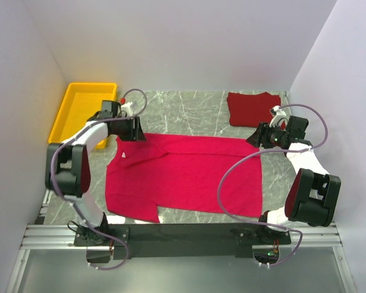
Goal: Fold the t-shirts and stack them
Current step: Fold the tshirt
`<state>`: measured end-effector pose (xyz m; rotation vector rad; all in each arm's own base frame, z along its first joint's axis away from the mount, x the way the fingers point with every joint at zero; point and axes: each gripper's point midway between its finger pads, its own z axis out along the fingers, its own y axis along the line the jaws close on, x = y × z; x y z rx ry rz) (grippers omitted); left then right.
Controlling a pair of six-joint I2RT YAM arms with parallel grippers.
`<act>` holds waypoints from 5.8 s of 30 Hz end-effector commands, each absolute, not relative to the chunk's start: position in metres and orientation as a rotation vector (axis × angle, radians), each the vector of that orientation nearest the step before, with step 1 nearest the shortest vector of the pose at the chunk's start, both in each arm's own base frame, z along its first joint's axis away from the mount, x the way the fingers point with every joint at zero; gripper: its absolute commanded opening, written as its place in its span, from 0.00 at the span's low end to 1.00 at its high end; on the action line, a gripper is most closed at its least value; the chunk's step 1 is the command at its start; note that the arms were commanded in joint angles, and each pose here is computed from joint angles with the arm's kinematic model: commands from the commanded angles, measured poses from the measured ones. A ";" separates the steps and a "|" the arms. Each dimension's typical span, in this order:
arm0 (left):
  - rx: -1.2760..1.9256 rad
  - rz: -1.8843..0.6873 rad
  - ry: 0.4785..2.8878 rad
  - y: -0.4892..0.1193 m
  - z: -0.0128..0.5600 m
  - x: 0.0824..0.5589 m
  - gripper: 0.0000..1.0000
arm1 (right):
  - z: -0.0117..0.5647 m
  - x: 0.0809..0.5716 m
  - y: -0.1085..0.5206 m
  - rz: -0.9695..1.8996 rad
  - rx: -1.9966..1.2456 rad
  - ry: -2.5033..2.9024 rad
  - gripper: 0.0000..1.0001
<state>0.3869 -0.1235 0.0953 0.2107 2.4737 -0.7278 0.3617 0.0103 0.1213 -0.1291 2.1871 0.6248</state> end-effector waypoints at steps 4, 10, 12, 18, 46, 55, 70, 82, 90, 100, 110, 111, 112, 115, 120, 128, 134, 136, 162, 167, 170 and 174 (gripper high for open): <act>0.257 -0.658 2.580 -0.128 0.065 0.395 0.55 | 0.135 0.364 0.010 0.590 -0.167 2.143 0.65; 0.309 -0.672 2.622 -0.131 0.055 0.388 0.48 | 0.136 0.365 0.010 0.598 -0.159 2.141 0.64; 0.338 -0.693 2.624 -0.135 0.054 0.384 0.47 | 0.138 0.366 0.010 0.596 -0.160 2.137 0.65; 0.347 -0.748 2.663 -0.139 0.045 0.369 0.33 | 0.138 0.366 0.010 0.594 -0.160 2.140 0.65; 0.372 -0.923 2.651 -0.160 0.067 0.287 0.01 | 0.140 0.367 0.011 0.613 -0.150 2.127 0.65; 0.419 -0.993 2.661 -0.176 0.064 0.270 0.01 | 0.140 0.367 0.012 0.616 -0.153 2.125 0.65; 0.448 -0.909 2.668 -0.171 0.072 0.273 0.27 | 0.137 0.366 0.011 0.614 -0.151 2.128 0.65; 0.323 -0.788 2.515 -0.173 0.103 0.326 0.59 | 0.136 0.367 0.011 0.622 -0.146 2.133 0.65; 0.301 -0.867 2.570 -0.185 0.084 0.332 0.58 | 0.137 0.363 0.010 0.603 -0.151 2.134 0.65; 0.405 -0.997 2.673 -0.214 0.056 0.307 0.42 | 0.138 0.363 0.010 0.604 -0.150 2.134 0.65; 0.540 -1.190 2.611 -0.238 0.085 0.291 0.26 | 0.140 0.364 0.010 0.610 -0.143 2.134 0.65; 0.573 -1.225 2.605 -0.241 0.086 0.290 0.30 | 0.140 0.365 0.010 0.610 -0.145 2.133 0.65; 0.589 -1.261 2.611 -0.243 0.086 0.286 0.36 | 0.140 0.365 0.010 0.610 -0.144 2.132 0.65; 0.632 -1.364 2.644 -0.245 0.082 0.271 0.46 | 0.140 0.365 0.010 0.610 -0.142 2.135 0.65; 0.625 -1.275 2.597 -0.243 0.094 0.288 0.54 | 0.141 0.364 0.009 0.601 -0.148 2.135 0.65; -0.097 -0.750 2.305 -0.116 0.151 0.420 0.59 | 0.141 0.363 0.009 0.601 -0.160 2.137 0.65; -0.247 -0.606 2.272 -0.076 0.141 0.468 0.51 | 0.138 0.364 0.006 0.572 -0.190 2.146 0.65; -0.267 -0.579 2.278 -0.073 0.137 0.475 0.48 | 0.137 0.367 0.002 0.547 -0.185 2.151 0.64; -0.381 -0.286 2.531 -0.036 0.032 0.471 0.01 | 0.117 0.389 -0.007 0.586 -0.038 2.255 0.55; -0.418 -0.160 2.543 -0.019 0.027 0.476 0.01 | 0.112 0.390 -0.011 0.551 -0.017 2.277 0.55; -0.418 -0.129 2.536 -0.015 0.031 0.476 0.01 | 0.106 0.391 -0.019 0.492 0.021 2.301 0.55; -0.357 -0.208 2.497 -0.025 0.046 0.483 0.02 | 0.096 0.391 -0.022 0.480 0.033 2.337 0.55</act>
